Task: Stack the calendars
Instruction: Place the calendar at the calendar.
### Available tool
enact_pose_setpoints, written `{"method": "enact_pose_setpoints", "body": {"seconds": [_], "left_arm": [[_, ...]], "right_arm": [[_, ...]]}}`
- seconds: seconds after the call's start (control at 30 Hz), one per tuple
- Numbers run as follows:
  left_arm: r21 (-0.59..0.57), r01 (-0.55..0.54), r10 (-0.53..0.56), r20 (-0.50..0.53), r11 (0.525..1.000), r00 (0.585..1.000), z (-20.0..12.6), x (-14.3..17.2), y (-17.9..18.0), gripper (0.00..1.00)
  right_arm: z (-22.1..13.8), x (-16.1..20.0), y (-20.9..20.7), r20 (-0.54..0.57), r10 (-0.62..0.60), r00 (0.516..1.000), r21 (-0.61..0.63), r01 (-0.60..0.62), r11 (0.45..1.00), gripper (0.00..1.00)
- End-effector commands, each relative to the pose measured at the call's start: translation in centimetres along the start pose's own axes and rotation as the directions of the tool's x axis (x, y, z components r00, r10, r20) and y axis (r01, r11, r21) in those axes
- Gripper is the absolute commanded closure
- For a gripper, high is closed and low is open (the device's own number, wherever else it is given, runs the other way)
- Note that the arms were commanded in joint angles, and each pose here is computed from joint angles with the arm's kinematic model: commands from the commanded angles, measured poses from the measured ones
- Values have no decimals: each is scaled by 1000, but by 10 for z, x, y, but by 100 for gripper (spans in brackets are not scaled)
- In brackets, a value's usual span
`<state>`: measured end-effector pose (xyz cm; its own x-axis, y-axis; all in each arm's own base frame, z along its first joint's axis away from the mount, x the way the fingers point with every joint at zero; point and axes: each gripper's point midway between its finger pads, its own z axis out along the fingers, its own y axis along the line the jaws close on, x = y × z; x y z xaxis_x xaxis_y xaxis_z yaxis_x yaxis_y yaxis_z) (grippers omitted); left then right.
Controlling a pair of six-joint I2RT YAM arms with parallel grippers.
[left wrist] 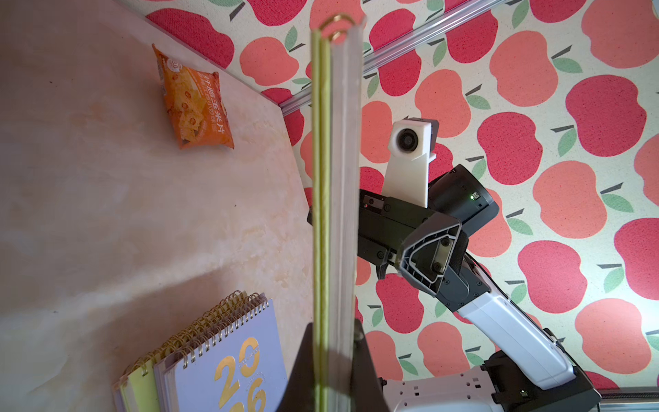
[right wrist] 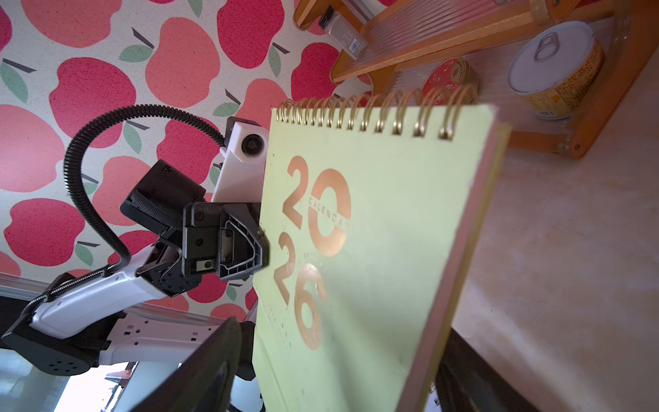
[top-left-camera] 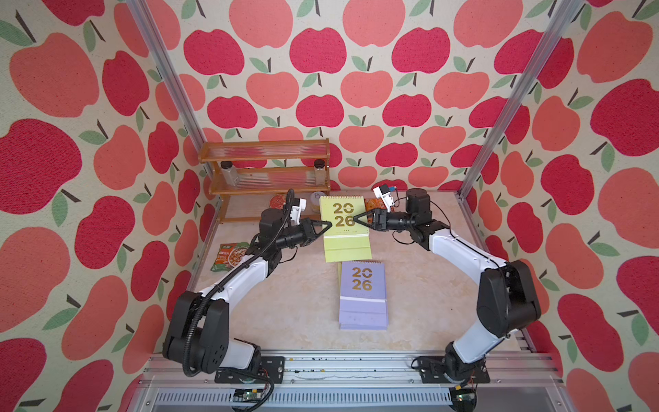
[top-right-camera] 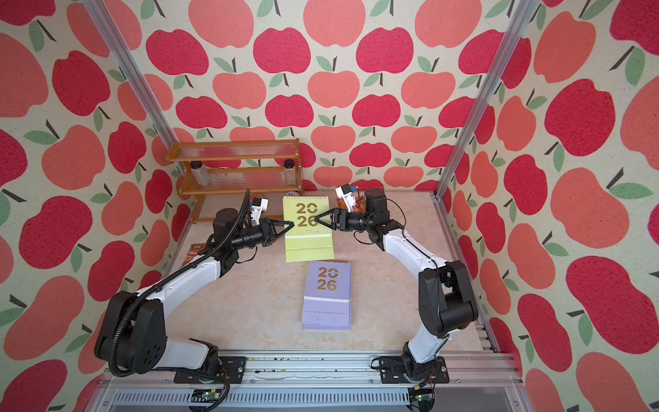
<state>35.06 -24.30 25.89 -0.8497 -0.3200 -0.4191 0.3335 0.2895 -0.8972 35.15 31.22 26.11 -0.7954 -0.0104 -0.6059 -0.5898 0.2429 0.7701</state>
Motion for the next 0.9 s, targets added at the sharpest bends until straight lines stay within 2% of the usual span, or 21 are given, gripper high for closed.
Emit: {"method": "enact_pose_setpoints", "body": {"seconds": [0.0,0.07,0.1,0.13,0.2,0.27,0.33,0.37,0.47,0.63,0.77,0.87], "left_arm": [[103,-97,95,16,990,995,0,-12,-39,100],[102,-99,98,13,990,995,0,-11,-39,100],[97,-97,96,12,991,995,0,-10,-37,100],[96,-99,98,11,990,995,0,-10,-37,100],[90,-97,96,7,991,995,0,-9,-35,100],[83,-95,95,7,992,995,0,-8,-33,100],[75,-89,89,4,993,996,1,-8,-30,100],[72,-88,88,3,994,996,1,-7,-29,97],[61,-81,81,3,995,997,3,-8,-25,86],[53,-74,74,0,996,997,4,-8,-21,74],[39,-76,75,8,996,997,2,-9,-20,50],[23,-86,85,17,996,996,-4,-12,-20,41]], "right_arm": [[-5,-4,12,18,-26,999,-31,27,999,19],[-6,-5,14,22,-34,999,-31,35,999,25],[-6,-5,14,24,-35,999,-30,35,999,31],[-7,-5,15,27,-38,999,-29,39,999,41],[-9,-5,16,34,-42,999,-26,42,999,72],[-11,-5,17,37,-43,998,-25,44,999,86],[-12,-3,17,36,-40,999,-25,41,999,95],[-12,-3,18,37,-40,999,-28,41,999,99],[-15,-3,20,45,-44,998,-25,45,999,100],[-18,-4,25,50,-51,997,-26,52,998,100],[-23,-4,26,58,-51,997,-18,52,998,100],[-30,-3,26,63,-40,997,-7,41,999,100]]}}
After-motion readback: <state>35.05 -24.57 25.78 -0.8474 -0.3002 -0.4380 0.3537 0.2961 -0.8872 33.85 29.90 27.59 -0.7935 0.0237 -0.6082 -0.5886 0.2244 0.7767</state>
